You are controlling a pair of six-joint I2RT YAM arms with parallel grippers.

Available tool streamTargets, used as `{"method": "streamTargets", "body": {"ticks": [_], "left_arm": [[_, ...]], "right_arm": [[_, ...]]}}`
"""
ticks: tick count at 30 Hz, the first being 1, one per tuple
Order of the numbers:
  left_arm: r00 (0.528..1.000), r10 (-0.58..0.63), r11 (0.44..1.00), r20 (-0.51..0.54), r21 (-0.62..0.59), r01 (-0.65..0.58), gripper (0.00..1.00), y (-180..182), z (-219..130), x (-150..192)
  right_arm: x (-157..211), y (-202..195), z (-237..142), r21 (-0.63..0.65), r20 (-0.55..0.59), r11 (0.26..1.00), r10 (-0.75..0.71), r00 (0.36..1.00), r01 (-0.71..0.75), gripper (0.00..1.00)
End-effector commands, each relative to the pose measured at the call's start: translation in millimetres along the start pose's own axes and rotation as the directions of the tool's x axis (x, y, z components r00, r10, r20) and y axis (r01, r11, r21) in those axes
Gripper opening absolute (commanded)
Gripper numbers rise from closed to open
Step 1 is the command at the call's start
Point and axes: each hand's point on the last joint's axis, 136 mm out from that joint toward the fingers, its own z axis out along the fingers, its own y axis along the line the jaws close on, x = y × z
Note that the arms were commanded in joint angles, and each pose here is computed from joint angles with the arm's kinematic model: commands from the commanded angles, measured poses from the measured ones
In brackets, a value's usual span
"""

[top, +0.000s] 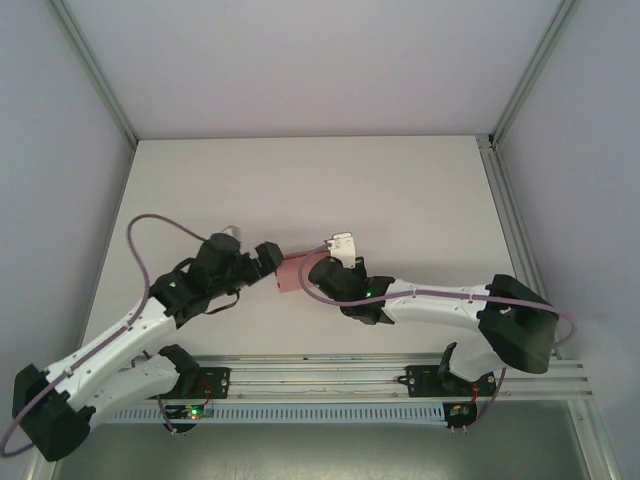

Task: Assemble paper box

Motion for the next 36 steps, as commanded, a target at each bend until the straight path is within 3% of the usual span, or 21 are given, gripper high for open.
{"method": "streamTargets", "body": {"ticks": [1,8,15,17,19,24,27,28,31,33,36], "left_arm": [[0.977,-0.21,0.975,0.042,0.084,0.206,1.0,3,4,-19],[0.982,-0.186,0.979,-0.014,0.077,0.187,1.0,-6,32,-30],[0.959,-0.266,0.962,-0.101,0.041,0.271,0.99,27,69,-3],[0.953,-0.282,0.955,-0.11,0.061,0.29,0.94,35,76,4],[0.958,-0.265,0.96,-0.111,0.069,0.273,0.83,40,80,10],[0.967,-0.23,0.972,-0.113,0.021,0.234,0.72,53,82,22],[0.969,-0.231,0.973,-0.09,-0.012,0.231,0.56,64,81,24],[0.971,-0.227,0.974,-0.08,-0.022,0.226,0.52,69,81,24],[0.972,-0.227,0.974,-0.067,-0.039,0.225,0.39,79,81,27],[0.971,-0.23,0.972,-0.064,-0.065,0.226,0.37,87,82,31],[0.975,-0.211,0.975,-0.075,-0.091,0.204,0.34,96,83,37]], "right_arm": [[56,-8,4,0.0,-0.189,0.991,-0.132,0.973,0.134,0.0],[58,-7,5,0.003,-0.199,0.991,-0.132,0.971,0.135,0.0],[59,-6,6,0.013,-0.204,0.994,-0.107,0.973,0.112,0.0],[63,-8,8,0.015,-0.214,0.993,-0.112,0.97,0.117,0.0],[66,-7,9,0.014,-0.221,0.993,-0.114,0.969,0.12,0.0],[69,-6,9,0.007,-0.228,0.993,-0.109,0.968,0.114,0.0],[65,0,6,-0.028,-0.221,0.995,-0.096,0.97,0.092,0.0],[63,4,4,-0.053,-0.218,0.995,-0.093,0.971,0.084,0.02],[51,16,-4,-0.142,-0.192,0.988,-0.08,0.978,0.052,0.25],[38,19,-8,-0.189,-0.174,0.982,-0.061,0.983,0.027,0.37],[17,24,-13,-0.268,-0.167,0.963,-0.009,0.986,-0.037,0.46]]}}
